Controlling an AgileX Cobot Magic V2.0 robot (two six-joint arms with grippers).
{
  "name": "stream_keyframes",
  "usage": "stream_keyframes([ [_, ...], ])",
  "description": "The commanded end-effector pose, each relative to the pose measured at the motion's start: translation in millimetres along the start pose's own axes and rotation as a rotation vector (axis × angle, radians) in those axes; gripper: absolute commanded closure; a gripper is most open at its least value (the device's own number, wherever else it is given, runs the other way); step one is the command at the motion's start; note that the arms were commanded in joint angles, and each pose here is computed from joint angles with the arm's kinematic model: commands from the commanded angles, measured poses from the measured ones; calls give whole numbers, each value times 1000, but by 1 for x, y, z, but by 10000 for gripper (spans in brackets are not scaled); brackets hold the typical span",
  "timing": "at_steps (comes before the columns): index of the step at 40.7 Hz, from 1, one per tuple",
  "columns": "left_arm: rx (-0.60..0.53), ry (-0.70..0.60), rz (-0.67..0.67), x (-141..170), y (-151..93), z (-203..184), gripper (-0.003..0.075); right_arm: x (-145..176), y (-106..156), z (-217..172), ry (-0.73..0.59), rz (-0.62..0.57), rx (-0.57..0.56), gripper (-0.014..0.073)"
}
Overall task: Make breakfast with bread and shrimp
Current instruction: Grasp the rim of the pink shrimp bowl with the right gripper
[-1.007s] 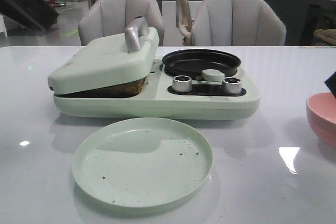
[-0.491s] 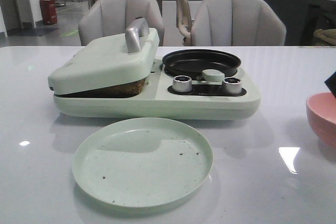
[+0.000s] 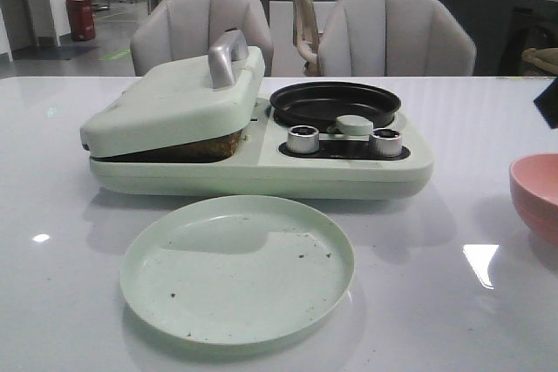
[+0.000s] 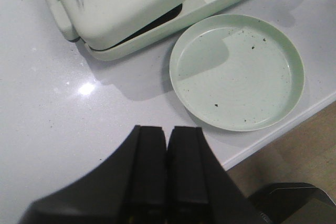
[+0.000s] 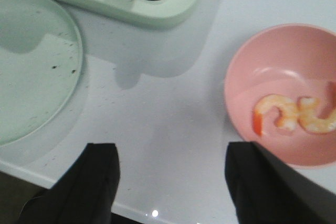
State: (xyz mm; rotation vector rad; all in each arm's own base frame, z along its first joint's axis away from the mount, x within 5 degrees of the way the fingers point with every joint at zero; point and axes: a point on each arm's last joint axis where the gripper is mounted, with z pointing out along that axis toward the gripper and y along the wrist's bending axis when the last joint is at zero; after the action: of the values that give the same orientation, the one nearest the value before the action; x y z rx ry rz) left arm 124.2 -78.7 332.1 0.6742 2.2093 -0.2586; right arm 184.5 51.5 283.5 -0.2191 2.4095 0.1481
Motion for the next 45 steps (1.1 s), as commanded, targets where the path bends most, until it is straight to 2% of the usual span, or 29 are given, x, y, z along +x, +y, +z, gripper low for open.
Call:
stream_keyframes([
  [1, 4, -105, -4, -13, -1, -6, 619, -21, -19, -6, -55, 52, 74, 57],
  [12, 4, -105, -4, -13, -1, -6, 619, -37, -85, 16, 17, 245, 258, 57],
  [21, 4, -105, -4, -13, -1, -6, 619, -50, -119, 54, 122, 230, 308, 57],
  [26, 4, -105, -4, -13, -1, -6, 619, -56, -130, 76, 179, 195, 328, 57],
  [36, 4, -103, -4, -13, -1, -6, 619, -66, -144, 118, 233, 199, 317, 57],
  [45, 2, -103, -2, -13, -1, -6, 619, -67, -150, 142, 300, 184, 304, 60],
])
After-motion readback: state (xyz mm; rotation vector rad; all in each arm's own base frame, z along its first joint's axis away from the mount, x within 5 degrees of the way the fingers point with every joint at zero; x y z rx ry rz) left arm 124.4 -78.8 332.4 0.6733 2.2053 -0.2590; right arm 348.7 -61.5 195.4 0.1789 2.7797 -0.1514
